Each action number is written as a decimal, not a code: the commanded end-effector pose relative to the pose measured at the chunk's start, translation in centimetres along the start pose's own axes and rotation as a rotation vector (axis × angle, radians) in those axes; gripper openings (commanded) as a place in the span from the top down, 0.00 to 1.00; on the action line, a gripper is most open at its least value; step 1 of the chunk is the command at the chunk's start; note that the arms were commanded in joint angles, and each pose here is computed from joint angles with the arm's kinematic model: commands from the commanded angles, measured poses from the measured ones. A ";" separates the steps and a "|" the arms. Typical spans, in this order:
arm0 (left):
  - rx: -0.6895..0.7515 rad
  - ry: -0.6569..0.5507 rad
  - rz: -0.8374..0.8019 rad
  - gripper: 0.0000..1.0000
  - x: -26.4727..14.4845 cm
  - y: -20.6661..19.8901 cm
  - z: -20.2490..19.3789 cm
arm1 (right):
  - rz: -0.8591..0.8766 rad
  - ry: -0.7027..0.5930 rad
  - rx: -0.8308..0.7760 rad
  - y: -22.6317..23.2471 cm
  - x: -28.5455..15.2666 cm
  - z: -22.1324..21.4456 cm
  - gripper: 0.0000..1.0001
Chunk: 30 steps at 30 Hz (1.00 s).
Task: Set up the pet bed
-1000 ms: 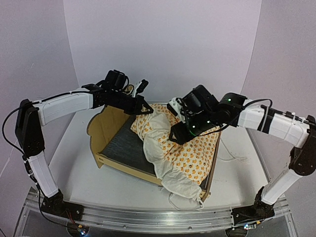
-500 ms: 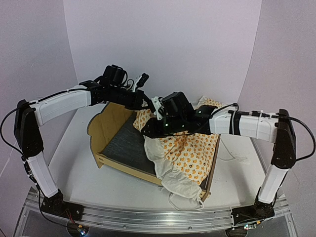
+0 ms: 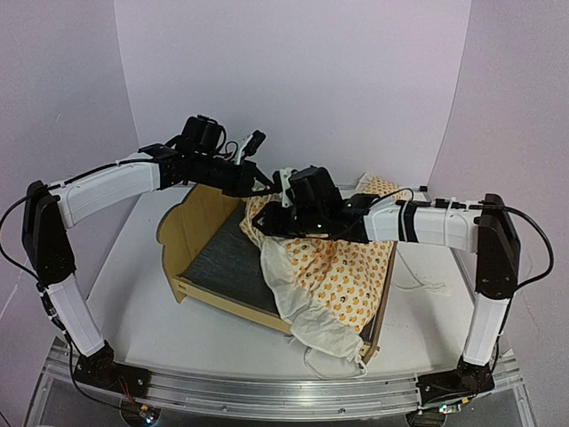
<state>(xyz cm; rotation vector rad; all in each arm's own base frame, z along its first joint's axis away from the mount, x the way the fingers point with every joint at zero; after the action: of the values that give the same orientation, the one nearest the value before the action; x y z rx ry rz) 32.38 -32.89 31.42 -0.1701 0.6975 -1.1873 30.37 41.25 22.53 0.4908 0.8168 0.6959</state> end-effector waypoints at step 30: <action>-0.290 -0.373 0.326 0.40 -4.1 0.5 -6.5 | 0.310 0.064 0.404 -1.1 -4.7 6.3 1.00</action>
<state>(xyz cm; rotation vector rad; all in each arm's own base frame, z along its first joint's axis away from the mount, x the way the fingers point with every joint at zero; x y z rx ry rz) 26.84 -28.14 25.10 -0.3445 0.6619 -0.8074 33.92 35.85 22.44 0.9520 1.0557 0.7013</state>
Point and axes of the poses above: each gripper's point midway between its finger pads, its own x axis out along the fingers, its own y axis along the line the jaws close on, z = x × y, the point moved 6 cm from there along -x, back along the fingers, and after that the axes turned 7 degrees about x, right-handed, at the moved point
